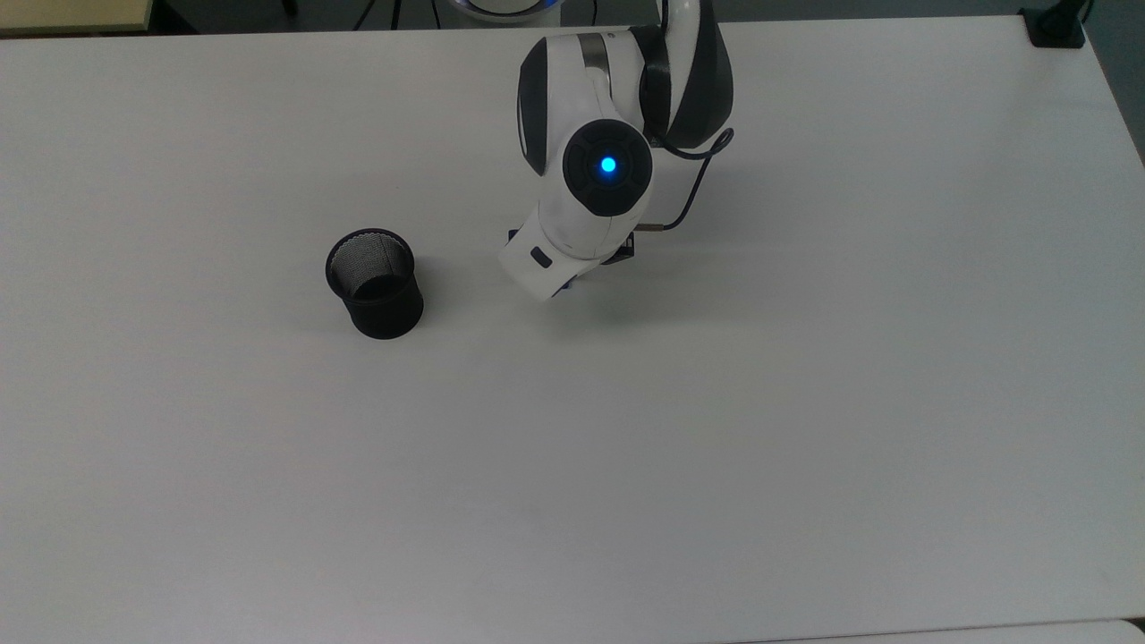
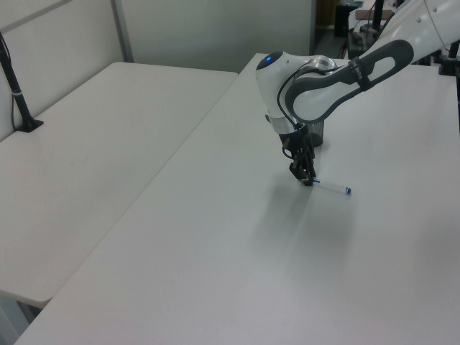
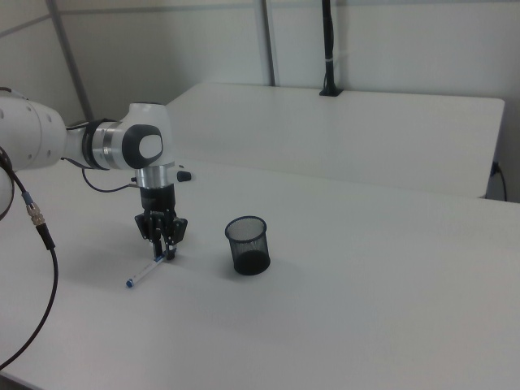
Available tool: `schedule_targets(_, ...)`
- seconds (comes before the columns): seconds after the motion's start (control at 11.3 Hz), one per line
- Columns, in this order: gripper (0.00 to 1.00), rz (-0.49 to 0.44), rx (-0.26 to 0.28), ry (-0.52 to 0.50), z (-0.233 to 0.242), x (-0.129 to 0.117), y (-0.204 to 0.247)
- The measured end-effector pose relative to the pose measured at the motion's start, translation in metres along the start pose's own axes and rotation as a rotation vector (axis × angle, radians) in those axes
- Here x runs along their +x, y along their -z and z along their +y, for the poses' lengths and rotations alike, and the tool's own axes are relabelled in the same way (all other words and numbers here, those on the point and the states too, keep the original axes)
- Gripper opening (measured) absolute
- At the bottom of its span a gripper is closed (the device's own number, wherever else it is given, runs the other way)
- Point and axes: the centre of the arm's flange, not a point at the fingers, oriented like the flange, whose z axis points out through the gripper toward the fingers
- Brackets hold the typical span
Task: Insert the marker
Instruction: 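Lift the marker and carry it over the black mesh cup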
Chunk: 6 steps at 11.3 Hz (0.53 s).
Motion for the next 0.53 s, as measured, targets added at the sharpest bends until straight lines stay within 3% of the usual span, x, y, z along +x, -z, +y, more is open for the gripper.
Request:
schedule_targets(0.27, 0.17, 0.002, -0.001, 0.0, -0.001, 0.0, 0.0008)
schedule_targets(0.53, 0.17, 0.002, -0.001, 0.0, -0.001, 0.0002, 0.0009)
